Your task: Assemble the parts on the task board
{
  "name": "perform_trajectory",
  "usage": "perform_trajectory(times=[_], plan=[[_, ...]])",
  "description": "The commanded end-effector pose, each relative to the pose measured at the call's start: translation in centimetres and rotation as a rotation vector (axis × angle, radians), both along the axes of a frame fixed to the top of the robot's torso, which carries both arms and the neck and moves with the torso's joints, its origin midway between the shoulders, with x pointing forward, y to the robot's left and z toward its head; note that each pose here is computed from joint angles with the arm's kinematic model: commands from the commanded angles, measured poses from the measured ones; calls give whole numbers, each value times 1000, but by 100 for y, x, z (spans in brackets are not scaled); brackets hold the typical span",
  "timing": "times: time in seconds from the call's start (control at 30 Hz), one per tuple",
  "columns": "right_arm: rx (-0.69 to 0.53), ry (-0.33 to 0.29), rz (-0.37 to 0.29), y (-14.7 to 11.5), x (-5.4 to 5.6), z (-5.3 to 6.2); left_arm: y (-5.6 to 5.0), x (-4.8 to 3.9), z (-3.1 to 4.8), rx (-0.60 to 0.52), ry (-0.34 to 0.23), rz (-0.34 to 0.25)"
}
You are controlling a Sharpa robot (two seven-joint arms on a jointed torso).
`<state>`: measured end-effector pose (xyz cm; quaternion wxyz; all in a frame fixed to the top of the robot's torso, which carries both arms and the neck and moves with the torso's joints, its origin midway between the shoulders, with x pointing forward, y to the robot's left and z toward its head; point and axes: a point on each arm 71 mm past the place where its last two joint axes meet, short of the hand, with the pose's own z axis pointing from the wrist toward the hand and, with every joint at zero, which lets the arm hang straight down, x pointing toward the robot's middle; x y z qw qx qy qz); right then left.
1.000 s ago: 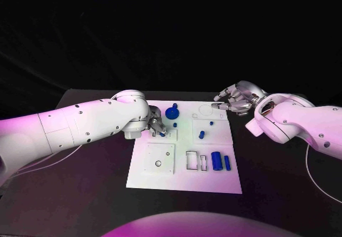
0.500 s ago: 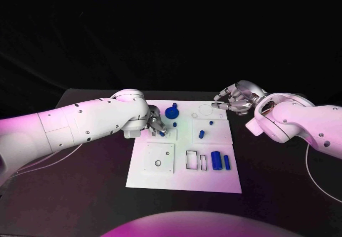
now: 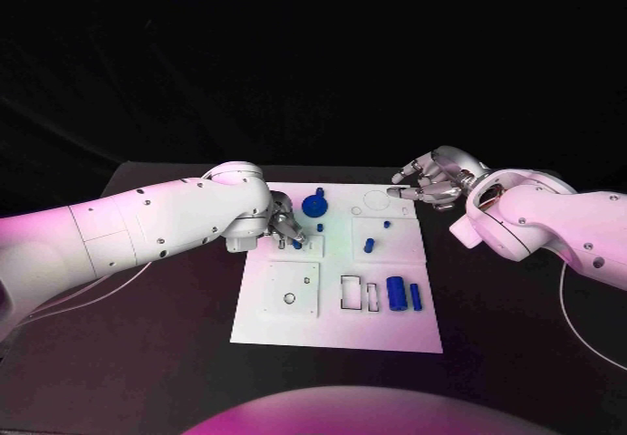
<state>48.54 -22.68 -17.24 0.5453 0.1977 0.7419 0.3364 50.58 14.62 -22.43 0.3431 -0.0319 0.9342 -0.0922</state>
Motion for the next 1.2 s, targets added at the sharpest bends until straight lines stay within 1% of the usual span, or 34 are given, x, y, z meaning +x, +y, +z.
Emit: perform_trajectory(times=[0.03, 0.63, 0.9, 1.07, 1.2], plan=[[-9, 1, 13, 9, -6, -5, 2, -10, -20, 13, 19, -4], [-10, 2, 11, 0, -5, -9, 14, -1, -26, 15, 20, 0], [-9, 1, 9, -3, -4, -10, 19, 3, -17, 9, 11, 6], [-10, 1, 8, -5, -4, -11, 25, -2, 8, -3, 1, 12], [-10, 1, 5, -14, 1, -14, 39, 1, 73, -34, -10, 27]])
